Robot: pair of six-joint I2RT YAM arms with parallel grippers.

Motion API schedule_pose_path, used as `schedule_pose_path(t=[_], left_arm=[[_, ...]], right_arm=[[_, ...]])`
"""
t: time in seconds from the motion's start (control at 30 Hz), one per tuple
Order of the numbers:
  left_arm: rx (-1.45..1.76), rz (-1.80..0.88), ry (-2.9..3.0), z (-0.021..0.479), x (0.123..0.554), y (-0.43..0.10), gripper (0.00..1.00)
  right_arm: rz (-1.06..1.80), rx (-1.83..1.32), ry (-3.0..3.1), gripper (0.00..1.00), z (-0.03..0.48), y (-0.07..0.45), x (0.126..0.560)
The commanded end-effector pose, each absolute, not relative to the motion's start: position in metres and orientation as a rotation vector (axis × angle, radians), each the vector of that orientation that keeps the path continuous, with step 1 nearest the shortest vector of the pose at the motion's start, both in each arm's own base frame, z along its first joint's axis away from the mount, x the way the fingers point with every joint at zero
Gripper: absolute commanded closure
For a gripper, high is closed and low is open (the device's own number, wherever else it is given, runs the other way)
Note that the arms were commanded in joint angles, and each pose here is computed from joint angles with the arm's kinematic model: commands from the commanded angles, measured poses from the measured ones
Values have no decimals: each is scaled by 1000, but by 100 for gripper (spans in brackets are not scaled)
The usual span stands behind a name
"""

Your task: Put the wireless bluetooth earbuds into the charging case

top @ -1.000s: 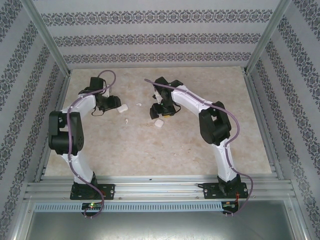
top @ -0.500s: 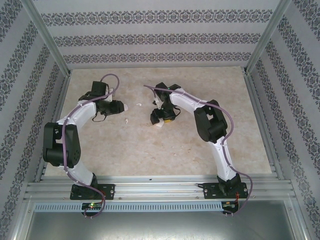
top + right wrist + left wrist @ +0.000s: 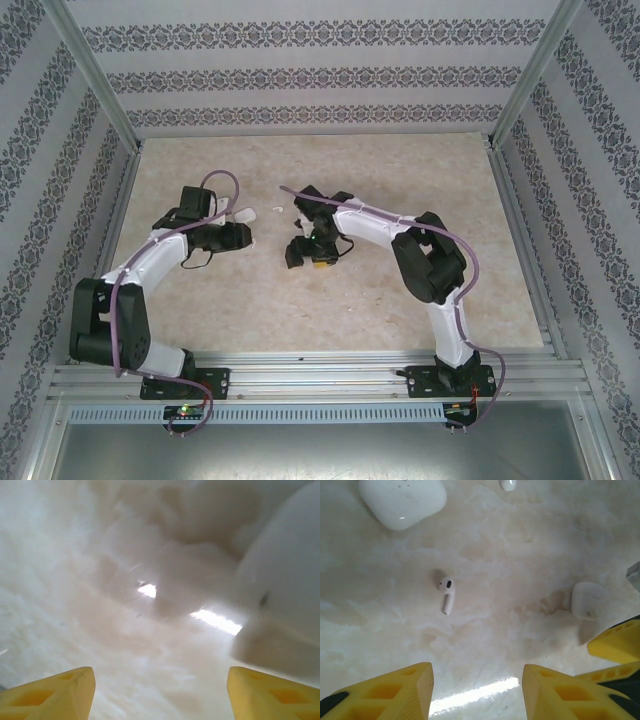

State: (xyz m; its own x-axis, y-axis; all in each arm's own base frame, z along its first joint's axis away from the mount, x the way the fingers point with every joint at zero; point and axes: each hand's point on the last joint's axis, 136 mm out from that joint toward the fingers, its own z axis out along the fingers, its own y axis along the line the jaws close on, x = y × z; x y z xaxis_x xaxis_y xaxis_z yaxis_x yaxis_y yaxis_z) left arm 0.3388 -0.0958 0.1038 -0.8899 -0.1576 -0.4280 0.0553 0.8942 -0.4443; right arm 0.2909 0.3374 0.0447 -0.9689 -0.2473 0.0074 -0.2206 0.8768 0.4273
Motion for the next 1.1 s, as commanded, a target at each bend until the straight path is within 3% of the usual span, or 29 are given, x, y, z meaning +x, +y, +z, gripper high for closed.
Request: schedule_pose_path(t=[0.0,0.3,0.5,0.87,0.97,1.07], left_arm=[[-32,-696,2526,116,337,-110,51],[-9,-734,2493,109,305,-123,51],[28,-757,2517,105,300,-130,52],[14,-829,2485,94,302,-158,55],[14,-833,2487,89,314,-168,55],[31,-806,2508,94,334,-172,55]], right_arm=[[-761,326,-3035,30,86,343,293],[-411,182,-3147,29,86,302,324],[-468,-27,-3159,27,61,311,326],[-306,24,-3205,24,54,290,321],[-400,-11,-3171,25,52,292,317],[-437,17,-3174,34,54,302,313]])
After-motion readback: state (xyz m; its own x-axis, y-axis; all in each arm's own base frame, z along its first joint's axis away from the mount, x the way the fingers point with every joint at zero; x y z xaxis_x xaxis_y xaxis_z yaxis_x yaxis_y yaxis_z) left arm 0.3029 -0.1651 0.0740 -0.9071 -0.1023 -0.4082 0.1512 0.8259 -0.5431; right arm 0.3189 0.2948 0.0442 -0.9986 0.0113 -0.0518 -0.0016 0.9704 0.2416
